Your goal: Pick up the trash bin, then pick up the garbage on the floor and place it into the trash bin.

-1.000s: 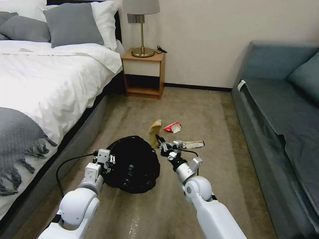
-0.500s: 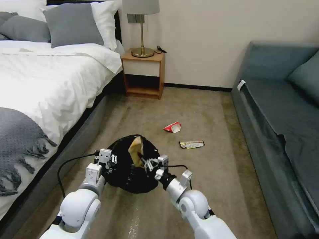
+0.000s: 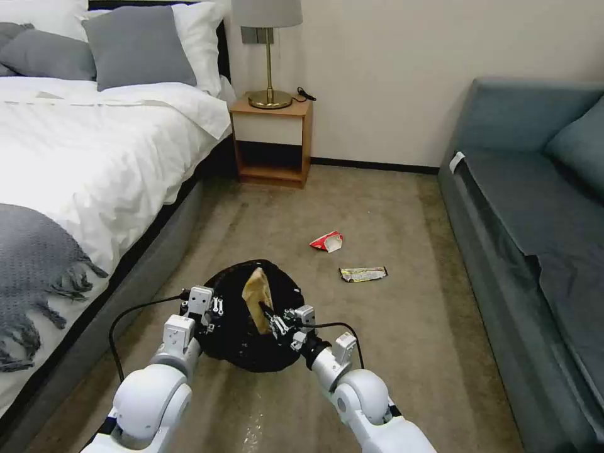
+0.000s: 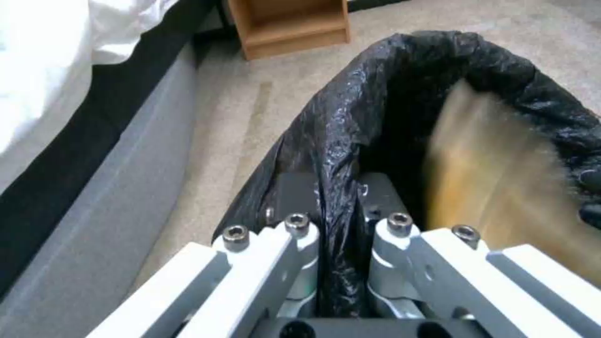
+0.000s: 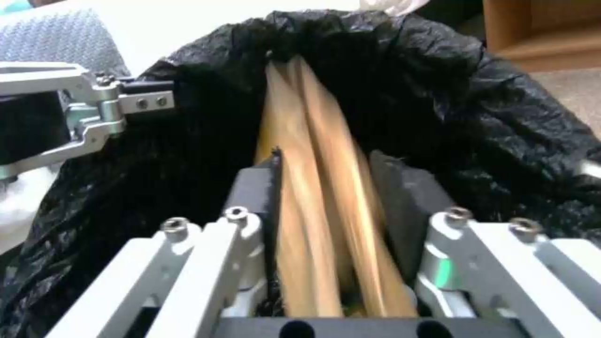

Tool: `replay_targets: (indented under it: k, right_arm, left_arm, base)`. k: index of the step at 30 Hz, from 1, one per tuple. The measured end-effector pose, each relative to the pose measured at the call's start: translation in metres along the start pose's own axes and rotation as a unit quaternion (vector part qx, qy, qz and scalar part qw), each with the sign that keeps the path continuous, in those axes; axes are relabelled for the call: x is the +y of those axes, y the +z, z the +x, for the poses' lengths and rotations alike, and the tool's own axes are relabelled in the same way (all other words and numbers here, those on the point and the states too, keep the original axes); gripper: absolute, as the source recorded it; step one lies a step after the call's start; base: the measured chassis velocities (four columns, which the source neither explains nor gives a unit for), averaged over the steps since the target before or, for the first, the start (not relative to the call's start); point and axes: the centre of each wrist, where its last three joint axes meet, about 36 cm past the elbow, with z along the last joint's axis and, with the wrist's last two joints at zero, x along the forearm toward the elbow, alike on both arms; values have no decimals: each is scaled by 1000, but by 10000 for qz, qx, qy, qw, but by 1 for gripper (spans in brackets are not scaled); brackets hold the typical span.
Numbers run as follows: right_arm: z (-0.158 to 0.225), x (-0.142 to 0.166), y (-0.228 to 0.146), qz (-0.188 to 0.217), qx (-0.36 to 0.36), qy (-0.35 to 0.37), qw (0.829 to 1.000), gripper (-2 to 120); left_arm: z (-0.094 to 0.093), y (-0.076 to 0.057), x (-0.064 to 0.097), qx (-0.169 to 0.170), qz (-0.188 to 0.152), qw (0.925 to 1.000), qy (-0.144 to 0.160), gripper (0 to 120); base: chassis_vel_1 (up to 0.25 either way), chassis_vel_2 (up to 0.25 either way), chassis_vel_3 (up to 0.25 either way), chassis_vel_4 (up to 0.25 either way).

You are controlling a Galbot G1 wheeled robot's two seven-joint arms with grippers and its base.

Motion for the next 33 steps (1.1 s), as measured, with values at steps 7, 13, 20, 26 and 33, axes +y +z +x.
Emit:
replay_targets:
  k: [7, 13, 20, 26, 33]
  right_arm:
    - [3, 5, -1, 35, -100, 60, 9999, 65]
    - [2, -3, -7, 174, -646, 360, 9971, 85]
    - [3, -15, -33, -26, -1174, 862, 9893, 100]
    - [7, -35, -49, -208, -1260, 1488, 9806, 100]
    - [20, -71, -57, -266, -395, 2488, 9674, 100]
  left_arm:
    - [2, 0, -1, -20, 26, 10000, -21, 5]
    - [2, 0, 0, -25, -38, 10000, -34, 5]
    - [2, -1, 7, -46, -131, 9998, -112, 5]
    - [3, 2, 8, -65, -152, 9997, -180, 5]
    - [2, 8, 10, -55, -166, 9995, -246, 5]
  base:
    - [0, 0, 0, 0]
    - [0, 0, 0, 0]
    - [0, 0, 0, 0]
    - [0, 0, 0, 0]
    - [0, 0, 0, 0]
